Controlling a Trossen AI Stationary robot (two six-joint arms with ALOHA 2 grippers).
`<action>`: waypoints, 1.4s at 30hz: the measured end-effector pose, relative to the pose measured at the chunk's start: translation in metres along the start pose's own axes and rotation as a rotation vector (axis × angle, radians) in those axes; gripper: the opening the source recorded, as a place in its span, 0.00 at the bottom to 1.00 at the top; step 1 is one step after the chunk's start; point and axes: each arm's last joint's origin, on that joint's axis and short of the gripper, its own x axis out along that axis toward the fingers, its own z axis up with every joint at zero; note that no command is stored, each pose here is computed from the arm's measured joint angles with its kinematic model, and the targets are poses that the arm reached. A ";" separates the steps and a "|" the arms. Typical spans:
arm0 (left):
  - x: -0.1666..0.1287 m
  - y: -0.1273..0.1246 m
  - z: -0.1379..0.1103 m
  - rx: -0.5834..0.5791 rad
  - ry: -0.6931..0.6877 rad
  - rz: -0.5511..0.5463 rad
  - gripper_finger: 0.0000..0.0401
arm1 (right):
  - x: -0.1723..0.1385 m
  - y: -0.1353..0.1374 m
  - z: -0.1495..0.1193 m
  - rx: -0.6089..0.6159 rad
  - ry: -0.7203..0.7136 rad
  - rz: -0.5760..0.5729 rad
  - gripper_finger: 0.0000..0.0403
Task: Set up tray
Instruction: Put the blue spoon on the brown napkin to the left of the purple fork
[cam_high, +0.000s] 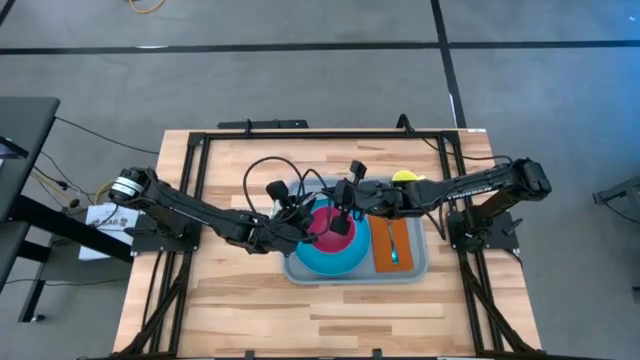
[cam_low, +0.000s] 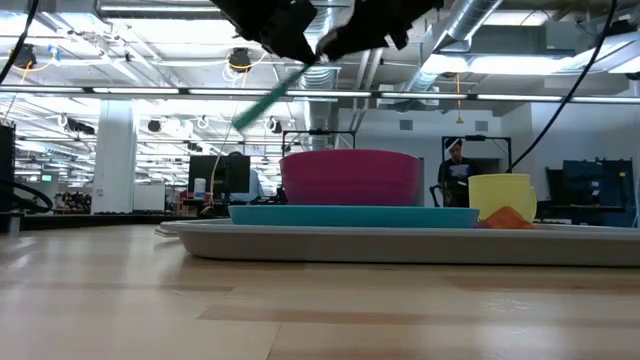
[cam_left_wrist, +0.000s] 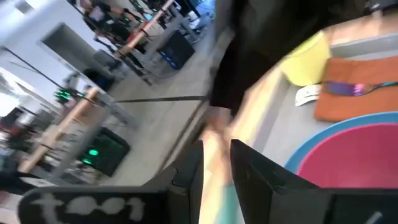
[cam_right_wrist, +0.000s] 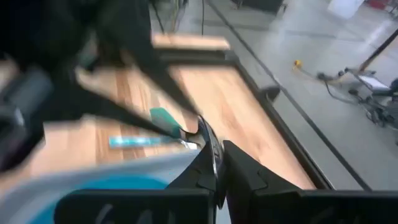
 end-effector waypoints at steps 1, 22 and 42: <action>-0.001 0.000 0.000 0.018 0.001 0.016 0.17 | 0.000 0.000 -0.003 -0.012 0.026 -0.001 0.01; -0.066 0.055 0.028 -0.064 -0.125 0.069 0.18 | -0.125 -0.056 0.034 0.182 0.304 -0.026 0.00; -0.064 0.048 0.021 -0.042 -0.119 -0.056 0.18 | -0.115 -0.026 -0.048 0.257 0.966 0.384 0.00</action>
